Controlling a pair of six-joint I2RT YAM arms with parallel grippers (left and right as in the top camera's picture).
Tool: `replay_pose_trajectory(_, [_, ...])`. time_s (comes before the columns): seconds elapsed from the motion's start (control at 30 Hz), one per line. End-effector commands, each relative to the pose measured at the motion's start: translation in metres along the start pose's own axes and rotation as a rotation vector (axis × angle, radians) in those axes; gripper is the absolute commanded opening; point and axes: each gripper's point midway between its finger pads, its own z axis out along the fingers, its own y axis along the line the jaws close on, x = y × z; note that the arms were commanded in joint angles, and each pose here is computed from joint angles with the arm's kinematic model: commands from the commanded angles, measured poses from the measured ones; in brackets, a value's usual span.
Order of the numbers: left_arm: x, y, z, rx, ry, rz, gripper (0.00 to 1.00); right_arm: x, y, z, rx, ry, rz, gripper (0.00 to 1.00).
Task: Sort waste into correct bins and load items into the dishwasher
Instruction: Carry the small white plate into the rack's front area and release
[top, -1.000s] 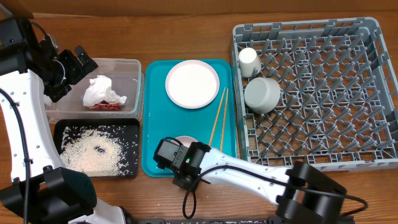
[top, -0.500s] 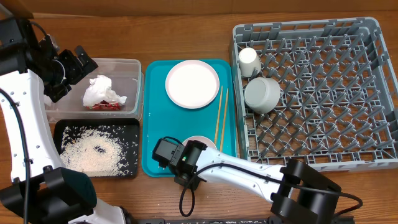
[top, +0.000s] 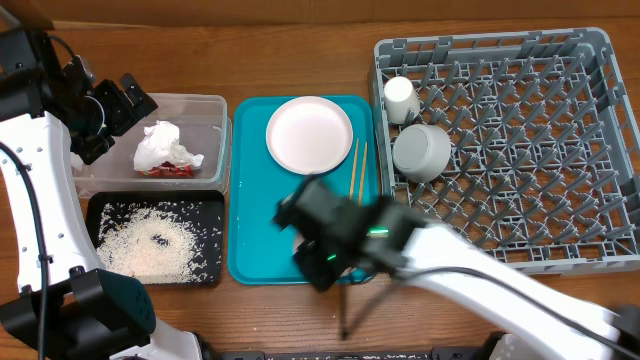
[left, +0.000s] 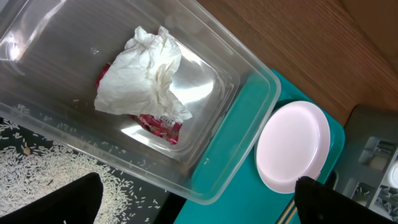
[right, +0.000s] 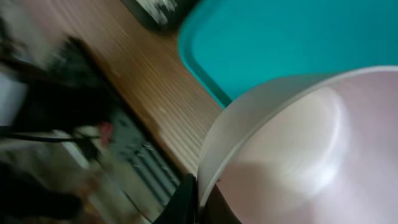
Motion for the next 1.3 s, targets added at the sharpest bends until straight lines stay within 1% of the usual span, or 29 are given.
replay_pose_trajectory(0.0, [-0.004,-0.004,-0.009,0.005,-0.031,0.001,1.0,-0.01,0.014,-0.068,-0.15,-0.166,0.07,0.04])
replay_pose_trajectory(0.13, [-0.004,-0.004,-0.009,0.005,-0.031,0.001,1.0,-0.005,-0.006,-0.117,-0.191,-0.298,0.15,0.04])
replay_pose_trajectory(0.23, [-0.004,-0.004,-0.009,0.005,-0.031,0.001,1.0,0.002,-0.023,-0.142,-0.236,-0.383,0.224,0.04])
replay_pose_trajectory(0.4, [-0.004,-0.004,-0.009,0.005,-0.031,0.001,1.0,0.012,-0.049,-0.168,-0.368,-0.511,0.297,0.04])
replay_pose_trajectory(0.57, [-0.004,-0.004,-0.009,0.005,-0.031,0.001,1.0,0.024,-0.088,-0.175,-0.514,-0.63,0.375,0.04])
replay_pose_trajectory(0.73, [-0.004,-0.004,-0.009,0.005,-0.031,0.001,1.0,0.037,-0.124,-0.162,-0.675,-0.714,0.454,0.04])
replay_pose_trajectory(0.93, [-0.004,-0.004,-0.009,0.005,-0.031,0.001,1.0,0.045,-0.151,-0.12,-0.777,-0.676,0.53,0.04])
replay_pose_trajectory(1.07, [-0.004,-0.004,-0.009,0.005,-0.031,0.001,1.0,0.044,-0.163,-0.101,-0.792,-0.643,0.541,0.04])
replay_pose_trajectory(1.27, [-0.004,-0.004,-0.009,0.006,-0.03,0.001,1.0,0.054,-0.184,-0.069,-0.736,-0.533,0.64,0.04])
